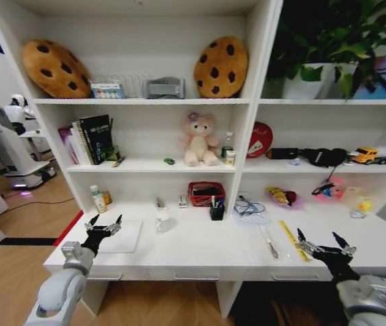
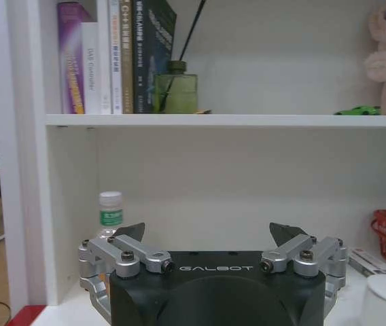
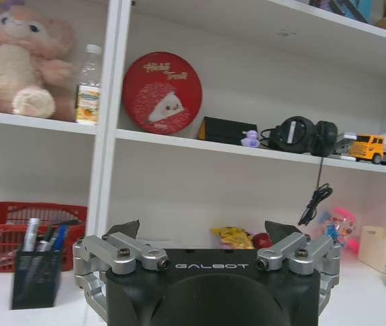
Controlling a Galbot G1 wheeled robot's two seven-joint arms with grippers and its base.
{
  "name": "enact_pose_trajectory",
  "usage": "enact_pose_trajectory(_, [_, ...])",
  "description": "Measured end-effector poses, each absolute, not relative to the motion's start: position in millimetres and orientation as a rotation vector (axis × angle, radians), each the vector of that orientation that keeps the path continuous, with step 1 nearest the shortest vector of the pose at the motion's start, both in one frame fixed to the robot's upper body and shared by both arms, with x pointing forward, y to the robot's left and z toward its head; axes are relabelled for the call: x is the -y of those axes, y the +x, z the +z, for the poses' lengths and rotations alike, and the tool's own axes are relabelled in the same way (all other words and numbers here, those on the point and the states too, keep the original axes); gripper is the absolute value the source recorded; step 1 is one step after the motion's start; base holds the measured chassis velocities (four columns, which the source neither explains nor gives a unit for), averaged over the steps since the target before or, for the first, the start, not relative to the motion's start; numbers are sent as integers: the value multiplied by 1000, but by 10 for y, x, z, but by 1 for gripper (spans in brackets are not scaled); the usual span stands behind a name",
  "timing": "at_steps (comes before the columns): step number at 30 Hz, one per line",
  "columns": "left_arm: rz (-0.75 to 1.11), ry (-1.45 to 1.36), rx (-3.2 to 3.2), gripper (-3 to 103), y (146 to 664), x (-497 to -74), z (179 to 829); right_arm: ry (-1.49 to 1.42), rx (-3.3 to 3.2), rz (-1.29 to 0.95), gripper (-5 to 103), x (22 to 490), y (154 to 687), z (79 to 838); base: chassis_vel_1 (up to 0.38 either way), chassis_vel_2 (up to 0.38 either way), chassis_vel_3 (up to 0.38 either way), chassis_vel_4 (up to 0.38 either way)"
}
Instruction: Organize the objects on the table.
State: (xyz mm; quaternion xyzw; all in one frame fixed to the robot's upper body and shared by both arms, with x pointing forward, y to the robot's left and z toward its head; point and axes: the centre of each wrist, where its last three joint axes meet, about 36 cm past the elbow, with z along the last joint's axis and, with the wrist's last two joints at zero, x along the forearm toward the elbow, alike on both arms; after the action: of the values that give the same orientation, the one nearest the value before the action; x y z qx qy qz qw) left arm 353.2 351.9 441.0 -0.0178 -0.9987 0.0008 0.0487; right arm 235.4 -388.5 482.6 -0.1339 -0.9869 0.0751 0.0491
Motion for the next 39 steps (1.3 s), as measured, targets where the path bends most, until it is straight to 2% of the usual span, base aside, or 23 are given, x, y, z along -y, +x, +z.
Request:
enact_pose_trajectory(14, [2,-53,3044,100,3532,-3520,4410,-408,3007,229,100,3885,2353,4826,333,345,-337,-323])
enact_pose_trajectory(20, [2,-52,3044,100,3532,-3521,4410,-408,3008,228,100,3884,2354,4827,104,15,-71,-120])
enact_pose_trajectory(31, [3,-55,3043,100,3532,-3518,4409,-408,3007,229,100,3885,2353,4827,-56,-27,36,17])
enact_pose_trajectory(39, [2,-54,3044,100,3533,-3519,4409,-408,3007,229,100,3885,2354,4827,88,-39,-75,62])
